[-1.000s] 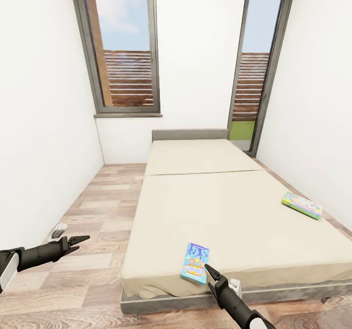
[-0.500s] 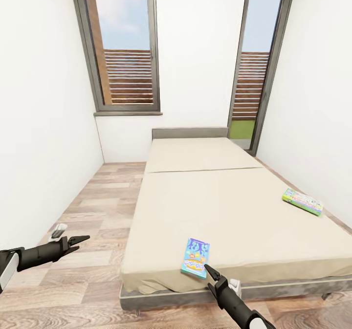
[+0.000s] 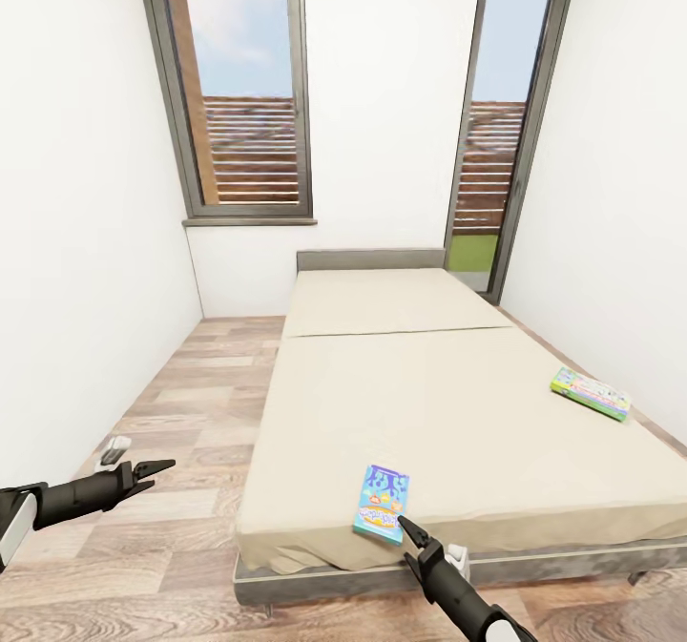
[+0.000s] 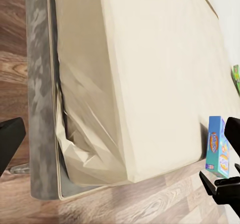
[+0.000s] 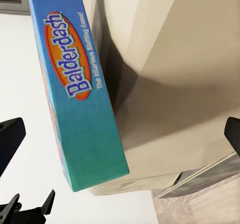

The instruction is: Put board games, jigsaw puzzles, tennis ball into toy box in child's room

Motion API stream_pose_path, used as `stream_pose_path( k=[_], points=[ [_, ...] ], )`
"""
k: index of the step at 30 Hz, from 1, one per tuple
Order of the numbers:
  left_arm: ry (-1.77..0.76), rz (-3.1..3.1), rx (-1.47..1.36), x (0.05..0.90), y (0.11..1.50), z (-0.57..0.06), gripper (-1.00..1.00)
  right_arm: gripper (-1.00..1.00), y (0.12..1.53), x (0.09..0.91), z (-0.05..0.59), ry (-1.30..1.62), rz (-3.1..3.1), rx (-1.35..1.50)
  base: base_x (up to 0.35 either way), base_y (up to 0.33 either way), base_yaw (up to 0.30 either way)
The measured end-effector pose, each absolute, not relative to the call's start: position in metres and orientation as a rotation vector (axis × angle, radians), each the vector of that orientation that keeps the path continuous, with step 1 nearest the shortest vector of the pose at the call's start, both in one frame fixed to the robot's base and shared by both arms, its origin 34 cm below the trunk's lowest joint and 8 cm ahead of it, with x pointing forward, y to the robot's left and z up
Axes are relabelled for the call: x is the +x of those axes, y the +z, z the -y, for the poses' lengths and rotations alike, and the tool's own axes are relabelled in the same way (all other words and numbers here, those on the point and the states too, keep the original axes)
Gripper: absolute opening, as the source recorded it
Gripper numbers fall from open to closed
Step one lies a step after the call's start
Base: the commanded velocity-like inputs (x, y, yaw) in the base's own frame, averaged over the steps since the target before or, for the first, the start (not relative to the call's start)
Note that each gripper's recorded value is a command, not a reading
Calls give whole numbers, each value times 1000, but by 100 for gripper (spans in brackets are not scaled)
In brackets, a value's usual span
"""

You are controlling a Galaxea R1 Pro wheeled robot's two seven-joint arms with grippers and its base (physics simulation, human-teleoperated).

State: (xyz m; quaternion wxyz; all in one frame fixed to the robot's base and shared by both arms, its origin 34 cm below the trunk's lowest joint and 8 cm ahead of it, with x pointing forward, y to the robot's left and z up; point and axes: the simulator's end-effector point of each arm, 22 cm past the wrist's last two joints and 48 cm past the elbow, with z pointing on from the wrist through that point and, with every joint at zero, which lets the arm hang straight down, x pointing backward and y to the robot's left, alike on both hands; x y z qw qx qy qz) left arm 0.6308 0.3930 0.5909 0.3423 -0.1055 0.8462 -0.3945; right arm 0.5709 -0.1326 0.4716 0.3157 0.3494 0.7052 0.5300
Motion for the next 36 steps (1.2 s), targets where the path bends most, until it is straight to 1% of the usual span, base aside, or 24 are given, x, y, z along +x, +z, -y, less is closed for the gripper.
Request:
stream_pose_path(
  k=[5,15,36],
  points=[
    [-1025,-2200,-275,631,591,-393,100,100,472,571,132,1397,-1858,920,0,14,0],
    [-1024,-2200,-274,631,591,-394,100,100,472,571,132,1397,-1857,920,0,103,0],
    [-1025,-2199,-273,631,591,-393,100,100,472,571,131,1399,-1858,916,0,4,0]
  ],
)
